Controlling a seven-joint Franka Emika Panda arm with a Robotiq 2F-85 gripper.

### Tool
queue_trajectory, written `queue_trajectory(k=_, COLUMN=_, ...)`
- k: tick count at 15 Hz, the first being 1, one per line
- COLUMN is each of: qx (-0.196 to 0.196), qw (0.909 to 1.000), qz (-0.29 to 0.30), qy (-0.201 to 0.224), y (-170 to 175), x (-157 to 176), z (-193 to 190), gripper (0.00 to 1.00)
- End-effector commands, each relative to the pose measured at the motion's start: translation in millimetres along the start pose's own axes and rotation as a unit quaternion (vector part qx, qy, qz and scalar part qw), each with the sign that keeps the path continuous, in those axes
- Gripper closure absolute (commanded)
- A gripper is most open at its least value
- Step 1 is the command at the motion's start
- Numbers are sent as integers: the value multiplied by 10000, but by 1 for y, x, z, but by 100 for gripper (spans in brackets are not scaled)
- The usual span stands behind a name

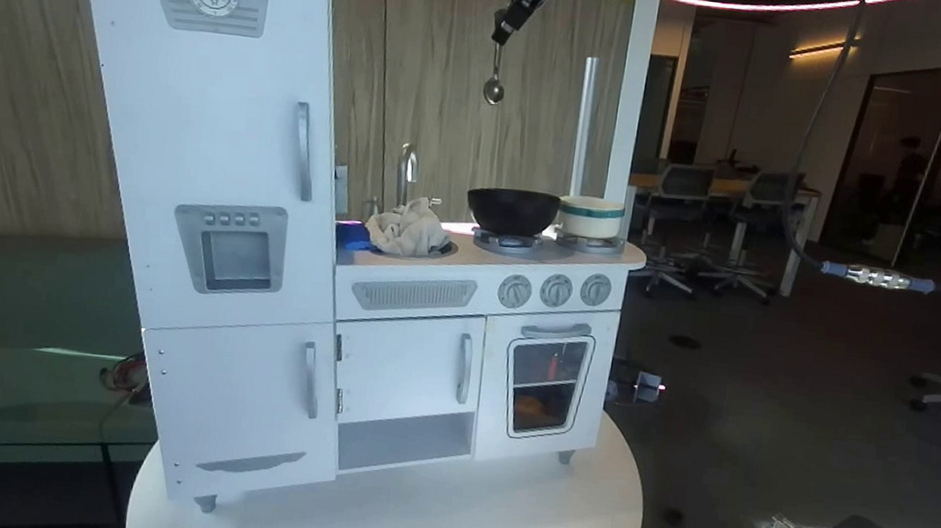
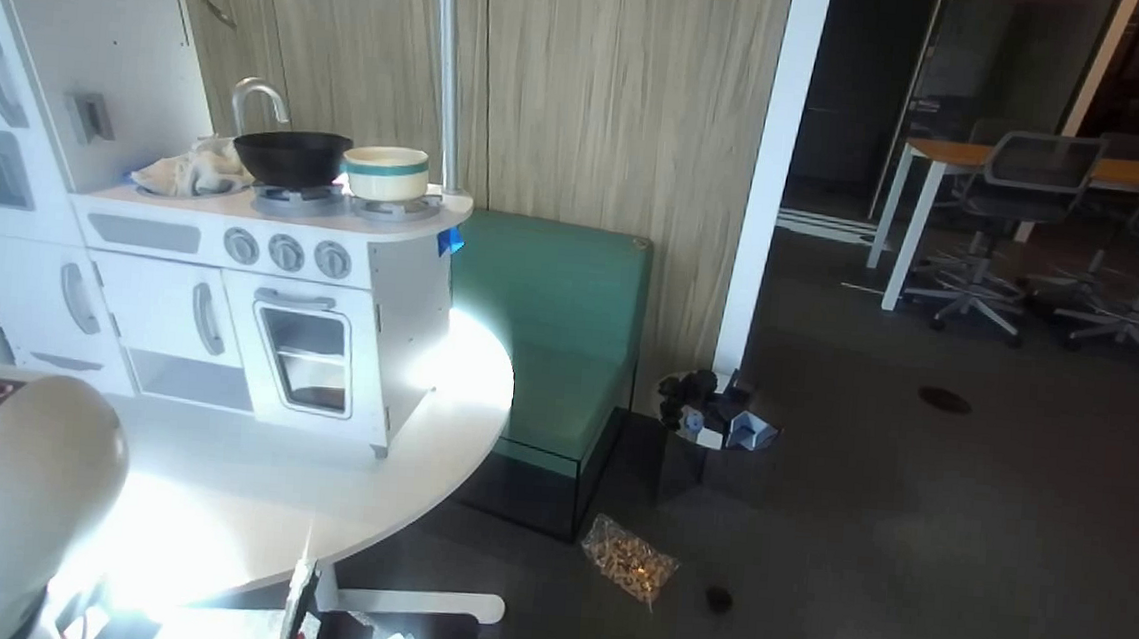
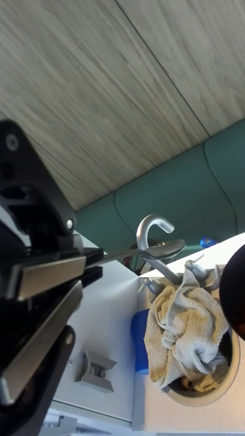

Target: Pour the contents of the white bowl into the pot then stir inside the pot

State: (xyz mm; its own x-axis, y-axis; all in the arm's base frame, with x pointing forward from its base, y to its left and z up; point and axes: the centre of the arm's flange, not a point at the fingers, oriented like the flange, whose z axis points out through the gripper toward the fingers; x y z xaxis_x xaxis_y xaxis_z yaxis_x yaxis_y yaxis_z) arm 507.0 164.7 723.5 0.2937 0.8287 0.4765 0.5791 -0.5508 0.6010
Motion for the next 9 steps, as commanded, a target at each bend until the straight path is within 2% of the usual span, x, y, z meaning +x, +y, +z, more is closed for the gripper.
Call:
queue_trajectory(k=1, qx=-255, qw=9977, qz=617, qy=-152, y=35, x=-34, z=10, gripper=98)
queue_trajectory(k=3, qx=-153, qw=9961, qz=808, qy=-330, y=48, x=-52, z=30, gripper=98)
queue_trajectory(k=5, qx=112, qw=9941, qz=976, qy=-471, y=53, x=-69, z=56, gripper=98)
queue_trajectory(k=9, qx=664, qw=9885, qz=1196, qy=-651, y=37, x=-87, z=101, gripper=98)
